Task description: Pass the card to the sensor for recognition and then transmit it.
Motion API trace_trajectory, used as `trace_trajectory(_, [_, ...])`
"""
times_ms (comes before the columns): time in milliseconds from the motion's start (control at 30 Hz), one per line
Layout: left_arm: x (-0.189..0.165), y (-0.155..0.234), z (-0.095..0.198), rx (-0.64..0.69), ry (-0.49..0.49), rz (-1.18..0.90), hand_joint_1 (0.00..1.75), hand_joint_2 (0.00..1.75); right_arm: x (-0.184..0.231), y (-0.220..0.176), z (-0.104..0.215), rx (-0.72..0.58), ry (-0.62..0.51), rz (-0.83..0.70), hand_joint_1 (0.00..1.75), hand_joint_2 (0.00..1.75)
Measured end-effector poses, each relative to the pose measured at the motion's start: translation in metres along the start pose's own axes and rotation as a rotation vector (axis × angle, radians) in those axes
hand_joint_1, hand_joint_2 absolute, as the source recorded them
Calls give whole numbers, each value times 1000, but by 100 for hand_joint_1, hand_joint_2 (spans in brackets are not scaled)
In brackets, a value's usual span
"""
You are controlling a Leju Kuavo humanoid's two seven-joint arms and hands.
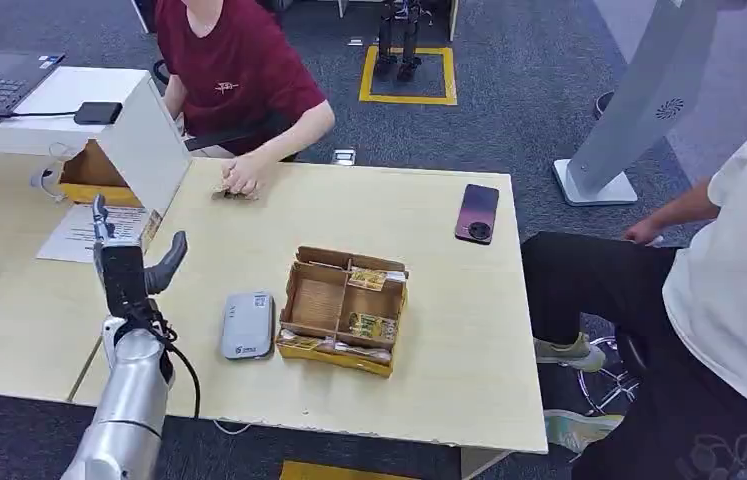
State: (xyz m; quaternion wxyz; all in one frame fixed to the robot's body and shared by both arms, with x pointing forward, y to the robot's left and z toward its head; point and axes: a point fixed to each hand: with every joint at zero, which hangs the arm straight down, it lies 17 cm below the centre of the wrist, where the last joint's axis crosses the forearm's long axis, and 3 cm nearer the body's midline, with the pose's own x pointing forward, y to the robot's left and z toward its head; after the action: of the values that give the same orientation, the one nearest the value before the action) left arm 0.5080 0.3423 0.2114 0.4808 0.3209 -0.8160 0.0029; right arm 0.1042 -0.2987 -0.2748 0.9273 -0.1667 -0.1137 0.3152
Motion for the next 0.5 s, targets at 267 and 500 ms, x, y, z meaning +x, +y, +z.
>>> trace_trajectory(267, [36, -48, 71, -294, -104, 112, 0, 175, -4, 0, 0, -4, 14, -21, 0, 175])
trace_trajectory(500, [109, -94, 175, -571, -350, 41, 0, 175, -7, 0, 0, -10, 20, -53, 0, 175])
